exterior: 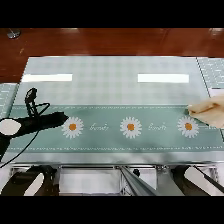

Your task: Fold the shirts.

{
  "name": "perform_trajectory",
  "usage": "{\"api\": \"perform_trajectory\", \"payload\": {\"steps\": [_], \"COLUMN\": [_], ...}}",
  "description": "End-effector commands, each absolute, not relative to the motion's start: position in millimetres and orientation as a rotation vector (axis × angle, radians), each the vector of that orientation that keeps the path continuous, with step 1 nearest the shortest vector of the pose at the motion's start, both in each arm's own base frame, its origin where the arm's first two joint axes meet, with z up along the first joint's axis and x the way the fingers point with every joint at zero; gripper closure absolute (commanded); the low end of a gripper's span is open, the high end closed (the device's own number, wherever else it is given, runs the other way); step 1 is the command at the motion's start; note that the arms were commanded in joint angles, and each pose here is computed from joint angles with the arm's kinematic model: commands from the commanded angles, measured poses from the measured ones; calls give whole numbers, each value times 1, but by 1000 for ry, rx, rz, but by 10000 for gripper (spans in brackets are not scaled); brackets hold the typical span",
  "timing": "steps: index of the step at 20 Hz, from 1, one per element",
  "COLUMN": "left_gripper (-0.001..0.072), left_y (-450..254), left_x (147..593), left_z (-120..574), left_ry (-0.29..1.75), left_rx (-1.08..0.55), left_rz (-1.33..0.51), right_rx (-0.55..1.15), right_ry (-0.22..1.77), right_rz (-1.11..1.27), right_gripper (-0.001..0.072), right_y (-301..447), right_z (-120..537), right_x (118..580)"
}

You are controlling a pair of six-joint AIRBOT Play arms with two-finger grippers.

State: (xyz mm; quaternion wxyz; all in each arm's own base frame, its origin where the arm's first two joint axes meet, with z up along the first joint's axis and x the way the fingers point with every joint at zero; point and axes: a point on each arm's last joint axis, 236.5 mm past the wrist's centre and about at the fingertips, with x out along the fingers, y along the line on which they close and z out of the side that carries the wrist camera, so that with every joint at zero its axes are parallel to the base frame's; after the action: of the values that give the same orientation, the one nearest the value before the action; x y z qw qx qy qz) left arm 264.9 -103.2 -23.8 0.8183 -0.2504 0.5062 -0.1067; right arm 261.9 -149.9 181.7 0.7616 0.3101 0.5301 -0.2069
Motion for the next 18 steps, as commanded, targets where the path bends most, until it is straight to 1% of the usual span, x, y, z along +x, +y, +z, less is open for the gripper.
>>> {"api": "perform_trajectory", "payload": {"steps": [1, 4, 7, 8, 9, 10, 11, 12, 13, 14, 15, 16, 17, 18], "left_gripper": [683, 683, 683, 683, 683, 682, 682, 682, 683, 683, 683, 683, 683, 683], "left_y": [-103, -102, -101, -101, -101, -101, -101, -101, -101, -101, -101, -101, -101, -102], "left_x": [266, 268, 269, 269, 269, 269, 269, 270, 272, 276, 281, 291, 306, 322], "left_z": [-24, -23, -23, -23, -23, -23, -22, -21, -19, -13, -4, 11, 33, 59], "left_ry": [1074, 1064, 1058, 1058, 1058, 1058, 1058, 1055, 1048, 1034, 1013, 977, 930, 884], "left_rx": [-527, -527, -528, -528, -528, -528, -528, -527, -526, -524, -521, -515, -508, -499], "left_rz": [-230, -225, -223, -223, -223, -223, -223, -224, -225, -228, -233, -242, -253, -268], "right_rx": [774, 845, 889, 927, 952, 957, 965, 973, 974, 973, 955, 922, 874, 804], "right_ry": [1106, 1084, 1047, 1036, 1038, 1041, 1029, 978, 886, 751, 625, 546, 512, 514], "right_rz": [-737, -958, -1110, -1161, -1177, -1150, -1104, -1049, -969, -863, -735, -605, -463, -303], "right_gripper": [679, 679, 675, 576, 229, 84, 83, 84, 98, 143, 284, 414, 578, 677], "right_y": [-185, -192, -193, -192, -191, -190, -191, -195, -202, -210, -214, -211, -198, -173], "right_z": [150, 116, 90, 84, 80, 78, 79, 85, 99, 124, 156, 186, 211, 231], "right_x": [191, 130, 90, 81, 78, 83, 94, 112, 139, 175, 212, 245, 278, 312]}}
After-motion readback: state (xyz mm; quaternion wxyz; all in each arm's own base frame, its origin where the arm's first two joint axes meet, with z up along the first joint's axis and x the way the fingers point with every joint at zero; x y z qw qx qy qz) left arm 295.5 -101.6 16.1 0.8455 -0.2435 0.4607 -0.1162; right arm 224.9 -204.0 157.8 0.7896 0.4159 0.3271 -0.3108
